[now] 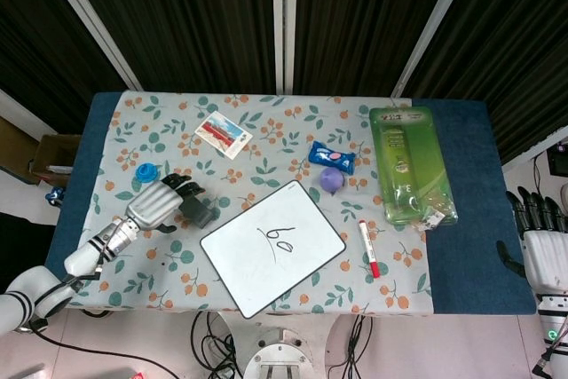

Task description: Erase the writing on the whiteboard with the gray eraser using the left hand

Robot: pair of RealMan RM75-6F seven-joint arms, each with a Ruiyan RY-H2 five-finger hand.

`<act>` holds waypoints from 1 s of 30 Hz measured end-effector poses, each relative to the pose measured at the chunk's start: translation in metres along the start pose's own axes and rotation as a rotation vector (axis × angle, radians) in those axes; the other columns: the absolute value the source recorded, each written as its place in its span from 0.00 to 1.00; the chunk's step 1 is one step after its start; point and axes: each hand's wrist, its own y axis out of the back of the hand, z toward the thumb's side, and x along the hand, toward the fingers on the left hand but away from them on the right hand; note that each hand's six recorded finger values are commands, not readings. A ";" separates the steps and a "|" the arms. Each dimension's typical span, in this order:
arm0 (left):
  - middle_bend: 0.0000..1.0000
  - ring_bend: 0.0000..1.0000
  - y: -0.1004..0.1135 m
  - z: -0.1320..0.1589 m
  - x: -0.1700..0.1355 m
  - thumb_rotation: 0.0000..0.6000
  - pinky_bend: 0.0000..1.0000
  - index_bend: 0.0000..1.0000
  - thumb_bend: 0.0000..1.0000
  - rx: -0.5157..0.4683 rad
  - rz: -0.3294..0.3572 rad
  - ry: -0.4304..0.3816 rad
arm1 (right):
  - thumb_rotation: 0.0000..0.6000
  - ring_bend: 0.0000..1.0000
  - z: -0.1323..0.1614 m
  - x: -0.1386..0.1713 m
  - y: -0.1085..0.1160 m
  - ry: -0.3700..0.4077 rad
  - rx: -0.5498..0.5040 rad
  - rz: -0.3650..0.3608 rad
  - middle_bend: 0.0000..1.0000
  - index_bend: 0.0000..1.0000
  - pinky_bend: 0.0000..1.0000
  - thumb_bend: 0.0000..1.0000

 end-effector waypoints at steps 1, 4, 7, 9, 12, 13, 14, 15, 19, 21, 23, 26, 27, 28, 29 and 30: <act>0.21 0.15 -0.001 0.002 0.002 1.00 0.21 0.21 0.01 -0.003 0.000 -0.005 | 1.00 0.00 0.000 0.000 -0.001 0.000 0.000 0.001 0.00 0.00 0.00 0.26; 0.25 0.18 -0.004 0.006 0.008 1.00 0.23 0.25 0.01 -0.012 0.001 -0.019 | 1.00 0.00 0.000 -0.001 -0.001 -0.001 0.000 0.001 0.00 0.00 0.00 0.26; 0.27 0.19 -0.006 0.008 0.011 1.00 0.25 0.29 0.02 -0.016 0.005 -0.026 | 1.00 0.00 0.000 -0.001 0.000 -0.004 0.001 0.000 0.00 0.00 0.00 0.26; 0.29 0.20 -0.008 0.008 0.013 1.00 0.26 0.30 0.03 -0.017 0.005 -0.027 | 1.00 0.00 -0.001 0.000 -0.001 -0.006 0.002 0.001 0.00 0.00 0.00 0.26; 0.31 0.21 -0.010 0.005 0.015 1.00 0.27 0.32 0.06 -0.011 0.005 -0.017 | 1.00 0.00 -0.002 0.000 0.000 -0.010 0.001 0.001 0.00 0.00 0.00 0.26; 0.32 0.22 -0.010 0.005 0.015 1.00 0.27 0.32 0.06 -0.011 0.006 -0.014 | 1.00 0.00 -0.003 0.000 0.000 -0.011 0.001 0.000 0.00 0.00 0.00 0.26; 0.32 0.22 -0.011 0.004 0.015 1.00 0.27 0.32 0.07 -0.014 0.009 -0.010 | 1.00 0.00 -0.003 0.000 0.000 -0.012 0.001 -0.001 0.00 0.00 0.00 0.26; 0.32 0.22 -0.011 0.003 0.015 1.00 0.27 0.33 0.07 -0.016 0.011 -0.009 | 1.00 0.00 -0.003 0.000 0.000 -0.014 0.001 -0.001 0.00 0.00 0.00 0.26; 0.32 0.22 -0.011 0.002 0.015 1.00 0.27 0.33 0.08 -0.016 0.016 -0.006 | 1.00 0.00 -0.003 0.000 -0.001 -0.011 0.001 0.000 0.00 0.00 0.00 0.26; 0.32 0.22 -0.012 0.002 0.016 1.00 0.27 0.33 0.09 -0.018 0.016 -0.006 | 1.00 0.00 -0.002 0.000 -0.001 -0.009 0.001 0.002 0.00 0.00 0.00 0.26; 0.33 0.22 -0.013 0.002 0.016 1.00 0.27 0.34 0.10 -0.019 0.014 -0.006 | 1.00 0.00 -0.002 0.000 -0.002 -0.009 0.001 0.003 0.00 0.00 0.00 0.26; 0.33 0.23 -0.013 0.003 0.018 1.00 0.28 0.35 0.12 -0.021 0.018 -0.010 | 1.00 0.00 -0.002 0.000 -0.001 -0.012 0.001 0.002 0.00 0.00 0.00 0.26; 0.34 0.23 -0.013 0.004 0.018 1.00 0.28 0.35 0.12 -0.022 0.020 -0.010 | 1.00 0.00 -0.003 0.000 -0.001 -0.013 0.001 0.001 0.00 0.00 0.00 0.26; 0.34 0.24 -0.013 0.004 0.018 1.00 0.29 0.36 0.13 -0.023 0.024 -0.012 | 1.00 0.00 -0.003 0.000 -0.001 -0.014 0.001 0.000 0.00 0.00 0.00 0.26; 0.35 0.24 -0.013 0.005 0.019 1.00 0.30 0.37 0.14 -0.024 0.029 -0.013 | 1.00 0.00 -0.003 0.000 -0.001 -0.014 0.001 0.000 0.00 0.00 0.00 0.26; 0.36 0.25 -0.013 0.005 0.019 1.00 0.31 0.37 0.15 -0.024 0.033 -0.014 | 1.00 0.00 -0.003 0.000 -0.001 -0.015 0.001 -0.001 0.00 0.00 0.00 0.26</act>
